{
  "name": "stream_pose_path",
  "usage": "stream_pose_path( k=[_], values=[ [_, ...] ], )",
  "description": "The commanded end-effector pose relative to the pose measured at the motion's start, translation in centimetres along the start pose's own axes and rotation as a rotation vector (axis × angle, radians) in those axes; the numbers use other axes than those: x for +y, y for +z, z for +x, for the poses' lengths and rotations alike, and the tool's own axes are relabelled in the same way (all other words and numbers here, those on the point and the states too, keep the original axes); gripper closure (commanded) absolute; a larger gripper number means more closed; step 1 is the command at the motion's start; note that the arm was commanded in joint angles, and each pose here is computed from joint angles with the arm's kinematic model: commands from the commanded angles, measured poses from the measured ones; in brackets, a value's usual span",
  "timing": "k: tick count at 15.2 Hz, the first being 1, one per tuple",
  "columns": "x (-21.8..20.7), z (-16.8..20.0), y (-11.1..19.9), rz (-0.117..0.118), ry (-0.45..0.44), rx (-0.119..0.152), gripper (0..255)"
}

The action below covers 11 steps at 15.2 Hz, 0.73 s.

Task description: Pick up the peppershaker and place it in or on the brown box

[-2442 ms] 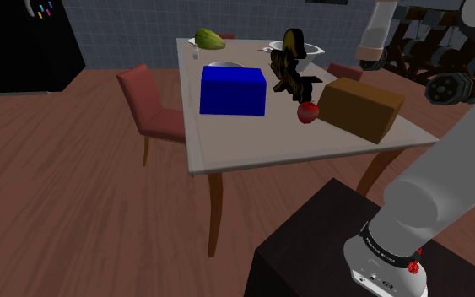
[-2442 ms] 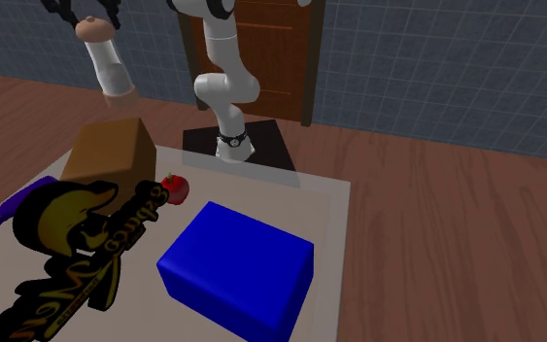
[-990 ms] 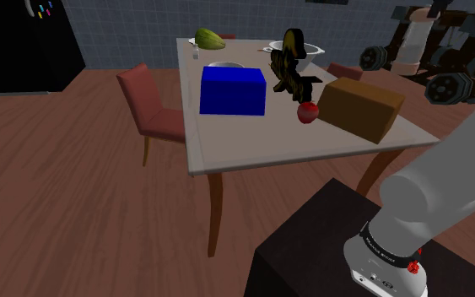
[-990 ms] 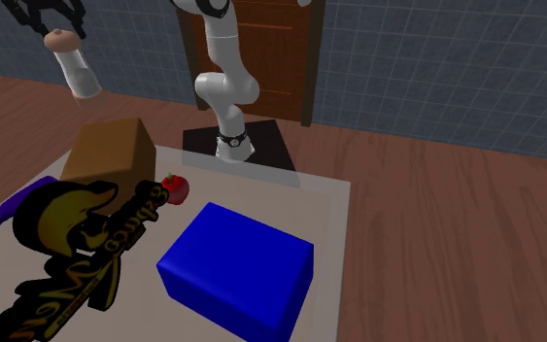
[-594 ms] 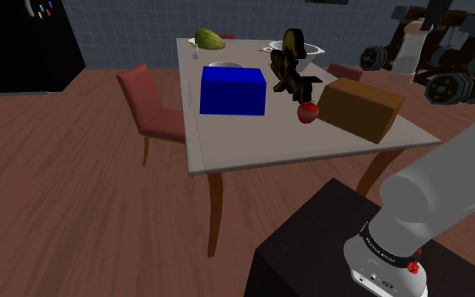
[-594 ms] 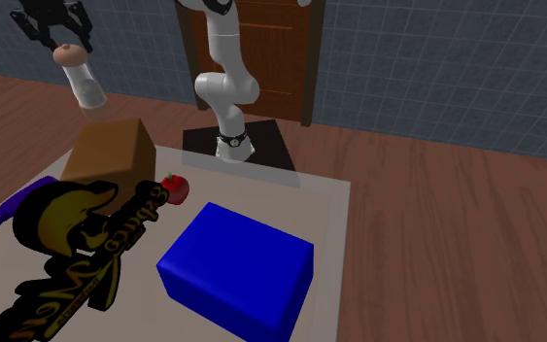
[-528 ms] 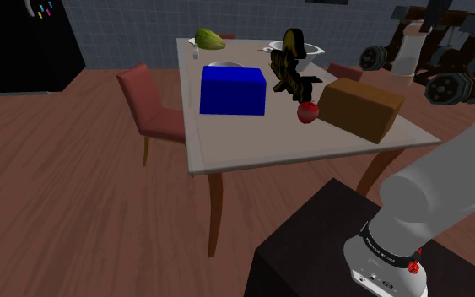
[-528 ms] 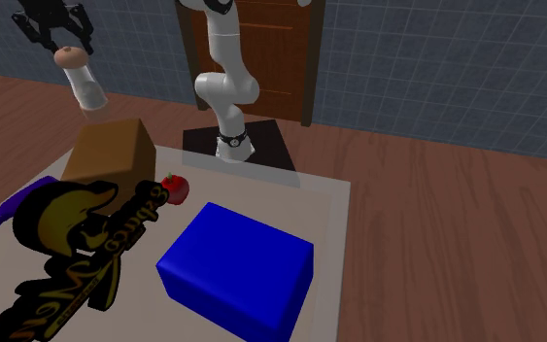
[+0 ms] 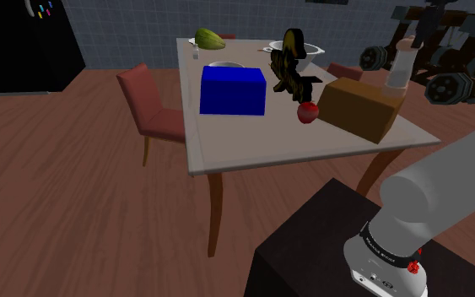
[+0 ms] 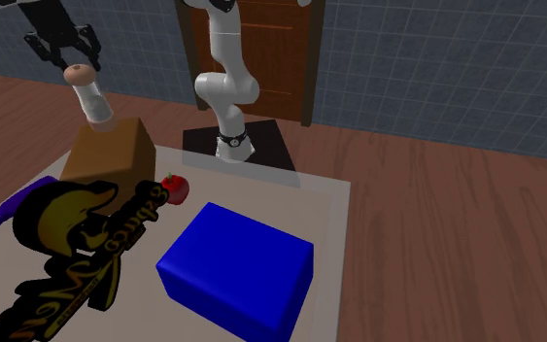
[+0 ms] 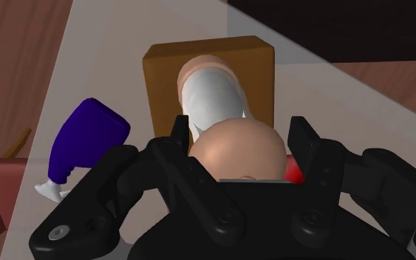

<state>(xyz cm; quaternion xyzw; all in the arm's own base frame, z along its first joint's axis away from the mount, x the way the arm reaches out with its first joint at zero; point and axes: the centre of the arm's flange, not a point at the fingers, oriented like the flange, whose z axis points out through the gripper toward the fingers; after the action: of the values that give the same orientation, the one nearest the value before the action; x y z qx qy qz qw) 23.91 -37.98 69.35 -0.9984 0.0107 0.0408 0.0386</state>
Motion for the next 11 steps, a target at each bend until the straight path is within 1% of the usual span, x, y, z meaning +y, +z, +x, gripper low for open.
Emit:
stream_pose_path(
  k=[1, 7, 8, 11],
  values=[
    [-0.01, 0.05, 0.43, 0.0, 0.0, 0.0, 255],
    [-0.01, 0.05, 0.43, 0.0, 0.0, 0.0, 255],
    [-0.01, 0.05, 0.43, 0.0, 0.0, 0.0, 0],
    [-0.01, 0.05, 0.43, 0.0, 0.0, 0.0, 0]
  ],
)
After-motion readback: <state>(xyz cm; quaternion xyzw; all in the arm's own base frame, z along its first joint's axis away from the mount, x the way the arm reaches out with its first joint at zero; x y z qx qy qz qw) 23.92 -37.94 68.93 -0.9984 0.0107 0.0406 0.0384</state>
